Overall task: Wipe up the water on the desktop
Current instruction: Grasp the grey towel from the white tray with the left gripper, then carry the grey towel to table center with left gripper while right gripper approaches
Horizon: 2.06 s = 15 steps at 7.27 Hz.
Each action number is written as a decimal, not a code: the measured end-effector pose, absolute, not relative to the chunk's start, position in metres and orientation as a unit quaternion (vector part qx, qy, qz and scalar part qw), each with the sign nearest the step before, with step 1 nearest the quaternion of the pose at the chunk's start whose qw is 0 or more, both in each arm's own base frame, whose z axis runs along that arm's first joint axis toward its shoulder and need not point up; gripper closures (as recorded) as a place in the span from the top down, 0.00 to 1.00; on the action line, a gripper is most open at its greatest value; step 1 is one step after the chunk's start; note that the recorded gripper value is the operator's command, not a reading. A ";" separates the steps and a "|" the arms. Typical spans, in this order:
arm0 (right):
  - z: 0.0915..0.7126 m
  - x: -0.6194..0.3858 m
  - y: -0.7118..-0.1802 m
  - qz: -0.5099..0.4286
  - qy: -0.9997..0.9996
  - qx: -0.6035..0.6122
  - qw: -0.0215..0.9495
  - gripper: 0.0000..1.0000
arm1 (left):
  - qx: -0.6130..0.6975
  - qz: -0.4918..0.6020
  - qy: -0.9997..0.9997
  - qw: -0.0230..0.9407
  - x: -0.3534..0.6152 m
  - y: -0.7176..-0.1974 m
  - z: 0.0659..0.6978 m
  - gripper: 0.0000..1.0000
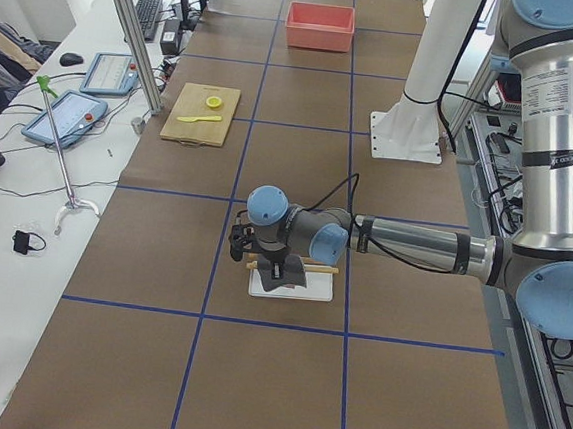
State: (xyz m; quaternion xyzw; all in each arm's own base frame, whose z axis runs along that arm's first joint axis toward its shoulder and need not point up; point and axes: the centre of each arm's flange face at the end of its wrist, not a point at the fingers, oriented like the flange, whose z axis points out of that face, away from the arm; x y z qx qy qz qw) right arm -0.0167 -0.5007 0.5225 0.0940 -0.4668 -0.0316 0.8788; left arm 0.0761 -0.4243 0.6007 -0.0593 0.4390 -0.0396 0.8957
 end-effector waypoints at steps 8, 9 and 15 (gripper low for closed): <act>0.461 -0.078 -0.519 -0.006 -0.476 0.076 0.876 1.00 | -0.055 -0.052 0.530 0.845 0.076 -0.438 0.501 0.00; 0.428 -0.113 -0.519 -0.003 -0.472 0.080 0.878 1.00 | -0.057 -0.077 0.542 0.835 0.084 -0.458 0.461 0.00; 0.192 -0.394 -0.384 -0.006 -0.516 0.175 0.838 0.93 | -0.130 -0.172 0.566 0.796 0.317 -0.492 0.189 0.00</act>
